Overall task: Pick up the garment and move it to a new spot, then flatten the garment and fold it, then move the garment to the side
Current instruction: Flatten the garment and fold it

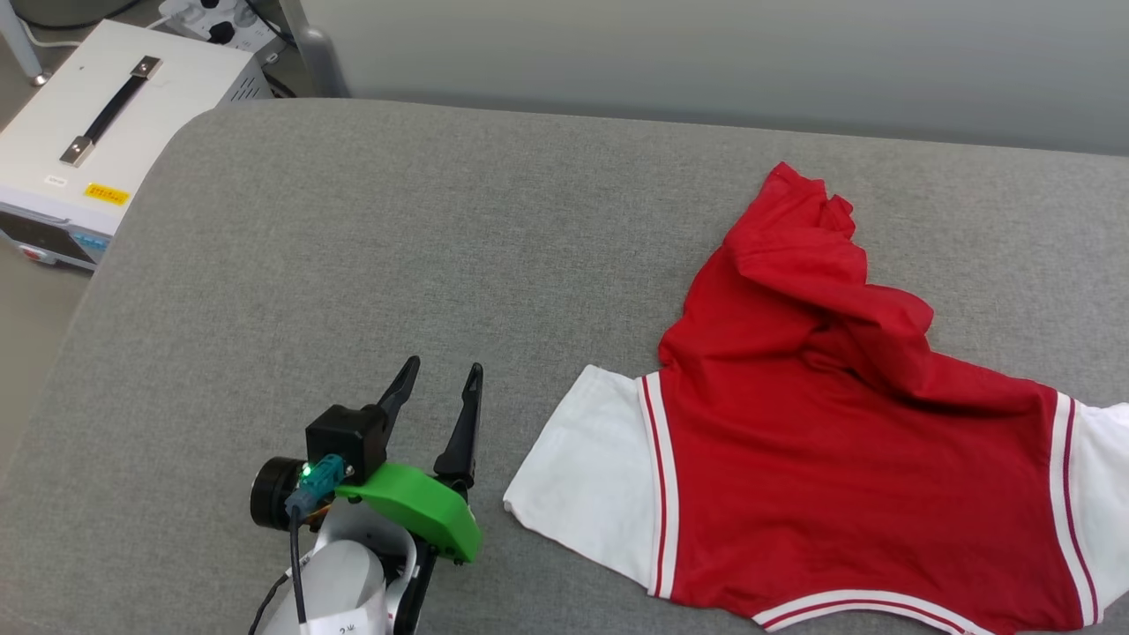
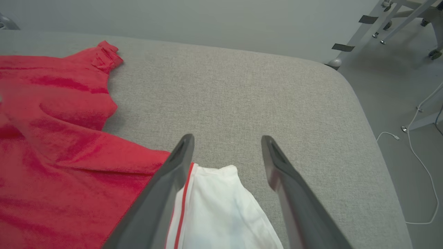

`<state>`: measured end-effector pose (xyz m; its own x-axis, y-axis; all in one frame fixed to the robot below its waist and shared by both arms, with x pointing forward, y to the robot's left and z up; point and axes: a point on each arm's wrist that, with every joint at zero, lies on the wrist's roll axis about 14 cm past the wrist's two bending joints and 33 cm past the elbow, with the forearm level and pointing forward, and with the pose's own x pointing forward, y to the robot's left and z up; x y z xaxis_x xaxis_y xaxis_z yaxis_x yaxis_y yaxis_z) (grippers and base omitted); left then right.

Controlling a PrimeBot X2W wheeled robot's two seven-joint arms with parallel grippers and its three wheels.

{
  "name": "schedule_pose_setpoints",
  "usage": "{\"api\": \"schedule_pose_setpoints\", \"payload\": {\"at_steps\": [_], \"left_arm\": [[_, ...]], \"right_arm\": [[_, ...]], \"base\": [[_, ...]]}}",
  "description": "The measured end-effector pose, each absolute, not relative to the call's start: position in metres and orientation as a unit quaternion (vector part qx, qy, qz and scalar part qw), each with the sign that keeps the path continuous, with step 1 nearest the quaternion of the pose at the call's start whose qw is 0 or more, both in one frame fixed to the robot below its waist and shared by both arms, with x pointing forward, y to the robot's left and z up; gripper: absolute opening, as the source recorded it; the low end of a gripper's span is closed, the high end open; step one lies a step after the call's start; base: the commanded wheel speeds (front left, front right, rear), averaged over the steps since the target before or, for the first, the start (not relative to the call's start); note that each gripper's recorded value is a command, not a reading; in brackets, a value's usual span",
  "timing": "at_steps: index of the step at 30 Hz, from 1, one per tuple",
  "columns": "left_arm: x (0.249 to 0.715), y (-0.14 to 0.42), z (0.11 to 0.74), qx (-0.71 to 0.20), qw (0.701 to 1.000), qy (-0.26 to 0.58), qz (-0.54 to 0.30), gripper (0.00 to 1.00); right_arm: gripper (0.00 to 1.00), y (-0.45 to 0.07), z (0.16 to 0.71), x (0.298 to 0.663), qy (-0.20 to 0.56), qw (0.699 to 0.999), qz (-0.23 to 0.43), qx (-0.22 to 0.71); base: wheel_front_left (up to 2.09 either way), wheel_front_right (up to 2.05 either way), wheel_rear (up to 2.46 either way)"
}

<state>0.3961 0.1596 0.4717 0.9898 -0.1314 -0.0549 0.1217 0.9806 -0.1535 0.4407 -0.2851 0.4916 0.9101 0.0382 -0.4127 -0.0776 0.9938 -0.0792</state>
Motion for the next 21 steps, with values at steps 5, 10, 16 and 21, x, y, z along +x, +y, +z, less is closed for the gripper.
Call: {"api": "schedule_pose_setpoints", "payload": {"at_steps": [5,10,16,21], "left_arm": [[0.392,0.149,0.480,-0.088,0.993,0.019,-0.078,1.00],[0.385,0.135,0.481,-0.101,0.990,0.018,-0.096,1.00],[0.386,0.119,0.483,-0.100,0.986,0.047,-0.127,1.00],[0.380,0.105,0.451,-0.074,0.969,0.179,-0.154,1.00]], "right_arm": [[1.00,-0.269,0.509,0.424,0.118,0.993,0.030,-0.006],[1.00,-0.257,0.519,0.404,0.050,0.998,0.023,0.025],[1.00,-0.249,0.527,0.391,0.010,0.999,0.011,0.046],[1.00,-0.246,0.528,0.385,0.007,0.999,0.005,0.039]], "base": [[0.00,0.00,0.00],[0.00,0.00,0.00],[0.00,0.00,0.00],[0.00,0.00,0.00]]}}
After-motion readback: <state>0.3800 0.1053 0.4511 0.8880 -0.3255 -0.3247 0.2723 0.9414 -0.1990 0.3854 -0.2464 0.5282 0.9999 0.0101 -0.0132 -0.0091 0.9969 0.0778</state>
